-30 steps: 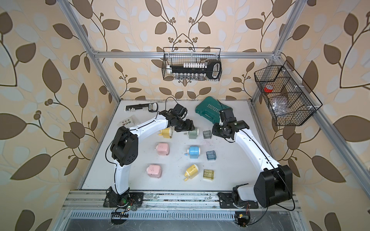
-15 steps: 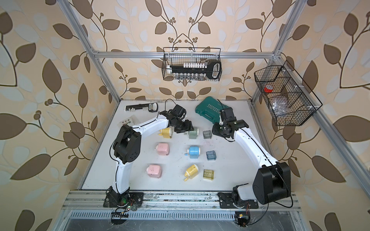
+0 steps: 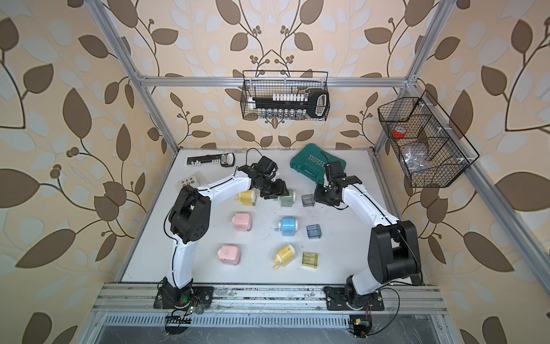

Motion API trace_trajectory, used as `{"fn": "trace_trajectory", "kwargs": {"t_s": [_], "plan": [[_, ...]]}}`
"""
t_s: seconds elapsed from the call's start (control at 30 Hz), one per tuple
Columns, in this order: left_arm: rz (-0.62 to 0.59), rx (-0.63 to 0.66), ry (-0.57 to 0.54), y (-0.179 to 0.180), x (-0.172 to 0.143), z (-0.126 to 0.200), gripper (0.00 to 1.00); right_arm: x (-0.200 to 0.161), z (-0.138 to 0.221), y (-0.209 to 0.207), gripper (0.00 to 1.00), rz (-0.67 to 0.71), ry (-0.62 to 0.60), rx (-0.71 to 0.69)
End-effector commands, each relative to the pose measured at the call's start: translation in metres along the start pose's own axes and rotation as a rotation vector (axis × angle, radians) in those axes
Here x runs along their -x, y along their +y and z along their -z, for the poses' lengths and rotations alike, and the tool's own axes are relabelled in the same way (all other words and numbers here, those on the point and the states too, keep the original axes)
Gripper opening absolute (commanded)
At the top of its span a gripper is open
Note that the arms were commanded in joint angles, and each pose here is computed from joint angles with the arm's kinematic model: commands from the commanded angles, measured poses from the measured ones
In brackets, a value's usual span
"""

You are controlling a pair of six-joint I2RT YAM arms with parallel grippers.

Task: Put the tray back into the pencil sharpener
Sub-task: Pick up the container from the center of the board.

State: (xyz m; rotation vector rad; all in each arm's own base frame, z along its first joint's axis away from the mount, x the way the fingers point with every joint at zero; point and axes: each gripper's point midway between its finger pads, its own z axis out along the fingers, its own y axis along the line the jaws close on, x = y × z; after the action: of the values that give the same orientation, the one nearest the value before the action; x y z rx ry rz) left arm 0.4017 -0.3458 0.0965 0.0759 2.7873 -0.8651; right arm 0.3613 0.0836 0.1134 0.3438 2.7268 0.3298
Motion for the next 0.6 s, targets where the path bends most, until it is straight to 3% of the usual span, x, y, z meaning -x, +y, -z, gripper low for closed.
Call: {"fn": "trace_trajectory", "kwargs": {"t_s": [0.0, 0.57], "plan": [[0.028, 0.013, 0.007, 0.005, 0.003, -0.001, 0.61, 0.011, -0.004, 0.007, 0.34, 0.038, 0.001, 0.018], [0.042, 0.008, 0.016, 0.006, 0.003, -0.006, 0.59, 0.019, -0.048, 0.003, 0.34, 0.144, 0.127, -0.066]]}}
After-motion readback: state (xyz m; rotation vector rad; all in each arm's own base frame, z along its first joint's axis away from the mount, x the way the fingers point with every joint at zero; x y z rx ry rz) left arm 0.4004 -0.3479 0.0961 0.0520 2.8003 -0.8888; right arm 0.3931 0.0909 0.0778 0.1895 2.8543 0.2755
